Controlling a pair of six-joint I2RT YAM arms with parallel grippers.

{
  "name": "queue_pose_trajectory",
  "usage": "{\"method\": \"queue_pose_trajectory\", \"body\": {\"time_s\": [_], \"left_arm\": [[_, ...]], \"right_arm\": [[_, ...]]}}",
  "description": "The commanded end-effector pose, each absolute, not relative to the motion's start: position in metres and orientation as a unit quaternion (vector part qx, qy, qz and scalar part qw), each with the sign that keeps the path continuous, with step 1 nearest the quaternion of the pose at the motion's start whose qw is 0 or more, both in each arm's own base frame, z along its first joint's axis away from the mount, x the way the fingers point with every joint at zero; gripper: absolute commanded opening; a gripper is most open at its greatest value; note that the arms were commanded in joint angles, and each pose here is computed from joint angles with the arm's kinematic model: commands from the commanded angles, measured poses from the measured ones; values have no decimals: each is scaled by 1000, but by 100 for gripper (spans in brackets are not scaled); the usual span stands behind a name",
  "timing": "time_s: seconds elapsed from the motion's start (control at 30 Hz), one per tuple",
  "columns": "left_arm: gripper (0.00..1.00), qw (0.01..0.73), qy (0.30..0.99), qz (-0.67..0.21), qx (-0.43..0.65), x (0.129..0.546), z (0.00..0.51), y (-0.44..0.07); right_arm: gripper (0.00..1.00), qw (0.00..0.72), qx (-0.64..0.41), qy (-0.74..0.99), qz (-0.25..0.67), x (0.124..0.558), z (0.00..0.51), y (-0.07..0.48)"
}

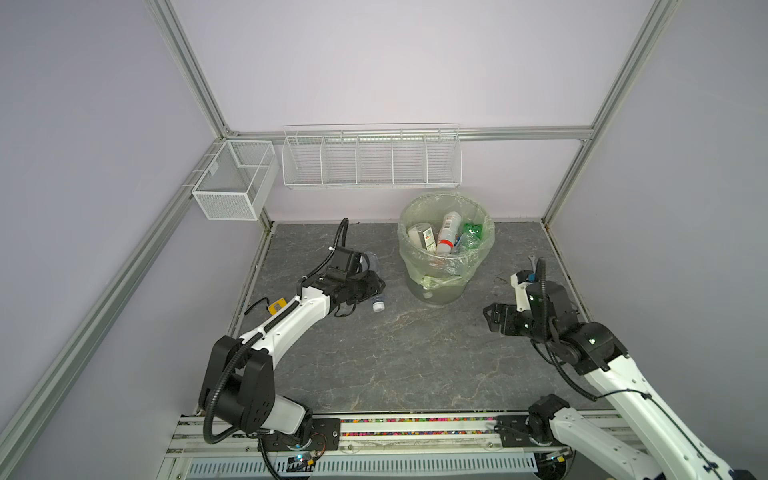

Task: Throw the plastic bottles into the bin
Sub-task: 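Lift the Ganten bottle with the left gripper up over the bin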

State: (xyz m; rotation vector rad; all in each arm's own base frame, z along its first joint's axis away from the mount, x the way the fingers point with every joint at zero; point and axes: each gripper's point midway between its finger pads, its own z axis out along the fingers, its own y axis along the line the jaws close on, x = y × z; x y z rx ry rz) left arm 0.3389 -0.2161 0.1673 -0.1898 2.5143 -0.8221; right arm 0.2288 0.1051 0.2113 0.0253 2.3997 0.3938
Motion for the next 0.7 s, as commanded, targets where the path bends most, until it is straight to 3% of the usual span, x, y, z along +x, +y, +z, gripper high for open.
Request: {"method": "queue_pose_trajectory", "body": {"time_s": [0.0, 0.43, 0.67], "left_arm": [[51, 286, 901, -324, -45, 340, 211, -216], [51, 340, 866, -366, -11, 333, 297, -220], [51, 354, 865, -354, -10, 327, 293, -212]], "right_arm": [[89, 345, 17, 924, 162, 228, 210, 107], [89, 351, 19, 922, 160, 231, 214, 106], [89, 357, 16, 921, 156, 233, 216, 105]]}}
